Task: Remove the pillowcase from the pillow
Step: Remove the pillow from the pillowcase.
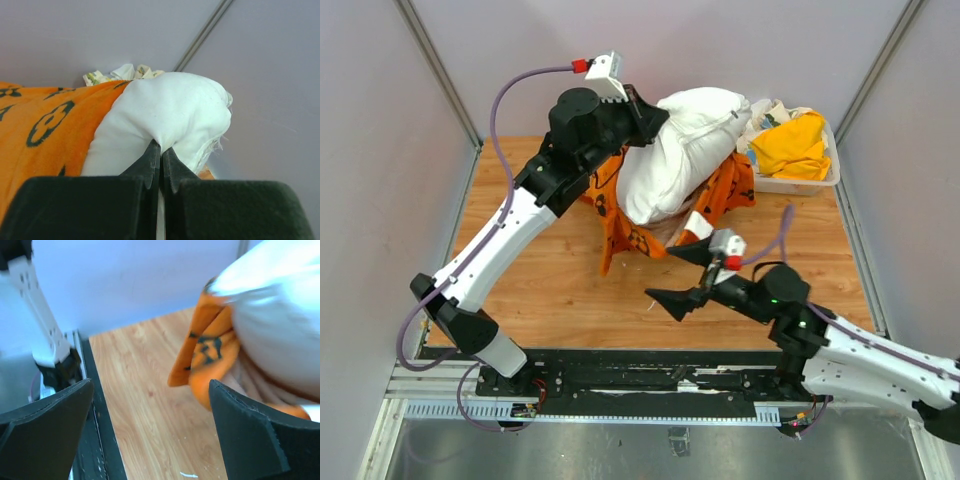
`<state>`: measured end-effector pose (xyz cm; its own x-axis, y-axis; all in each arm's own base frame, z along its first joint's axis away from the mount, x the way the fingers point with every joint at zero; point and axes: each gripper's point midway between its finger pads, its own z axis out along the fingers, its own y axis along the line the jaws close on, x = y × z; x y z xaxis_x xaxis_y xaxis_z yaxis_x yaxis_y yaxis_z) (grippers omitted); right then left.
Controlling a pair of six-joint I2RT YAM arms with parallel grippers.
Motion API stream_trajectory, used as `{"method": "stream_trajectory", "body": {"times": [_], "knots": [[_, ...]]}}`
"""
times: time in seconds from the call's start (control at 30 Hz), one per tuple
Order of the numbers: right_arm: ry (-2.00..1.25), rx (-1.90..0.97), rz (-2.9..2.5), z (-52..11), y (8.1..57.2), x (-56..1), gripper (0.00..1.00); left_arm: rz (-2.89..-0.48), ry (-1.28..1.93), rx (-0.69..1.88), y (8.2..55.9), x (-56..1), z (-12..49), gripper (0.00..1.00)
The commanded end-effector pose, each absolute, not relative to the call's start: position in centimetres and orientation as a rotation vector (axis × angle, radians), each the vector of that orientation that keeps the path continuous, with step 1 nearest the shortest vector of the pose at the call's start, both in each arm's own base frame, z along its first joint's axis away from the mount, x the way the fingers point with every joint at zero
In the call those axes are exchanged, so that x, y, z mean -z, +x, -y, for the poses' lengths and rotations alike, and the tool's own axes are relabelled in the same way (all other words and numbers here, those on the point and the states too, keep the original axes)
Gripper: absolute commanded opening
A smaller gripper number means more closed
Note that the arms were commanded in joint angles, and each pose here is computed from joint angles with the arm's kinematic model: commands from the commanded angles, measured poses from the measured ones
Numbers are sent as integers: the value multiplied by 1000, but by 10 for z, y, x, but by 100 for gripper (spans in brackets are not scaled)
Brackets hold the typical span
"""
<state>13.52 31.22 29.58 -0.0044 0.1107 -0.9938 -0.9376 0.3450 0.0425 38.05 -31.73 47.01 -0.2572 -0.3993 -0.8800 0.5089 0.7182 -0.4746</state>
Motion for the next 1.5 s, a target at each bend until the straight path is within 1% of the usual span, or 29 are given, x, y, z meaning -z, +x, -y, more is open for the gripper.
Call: {"method": "stream_trajectory", "body": {"times": [0.0,0.07,0.17,0.33,0.43,0.6,0.77,0.9,1.03,1.1,1.27,1.47], "knots": [[-554,-923,-1348,-259,151,-361,98,-1323,83,845,359,-548,277,0],[-384,-836,-1415,-235,170,-389,98,-1354,80,813,360,-532,272,0],[-189,-774,-1518,-221,189,-417,98,-1394,51,793,359,-512,259,0],[61,-813,-1614,-215,200,-446,99,-1420,10,758,347,-495,238,0],[92,-842,-1606,-215,199,-464,99,-1412,-20,750,341,-492,228,0],[39,-814,-1540,-215,202,-482,98,-1410,-47,727,340,-487,220,0],[51,-761,-1495,-208,208,-476,98,-1438,-49,706,348,-479,223,0],[-4,-785,-1496,-223,207,-467,98,-1452,-33,733,347,-470,229,0],[20,-695,-1575,-220,220,-424,98,-1472,25,757,344,-458,239,0],[131,-689,-1596,-206,232,-400,98,-1485,57,760,342,-451,242,0],[236,-959,-1681,-212,257,-364,98,-1483,64,752,340,-447,240,0],[244,-1167,-1695,-244,269,-361,98,-1500,82,754,340,-436,243,0]]}}
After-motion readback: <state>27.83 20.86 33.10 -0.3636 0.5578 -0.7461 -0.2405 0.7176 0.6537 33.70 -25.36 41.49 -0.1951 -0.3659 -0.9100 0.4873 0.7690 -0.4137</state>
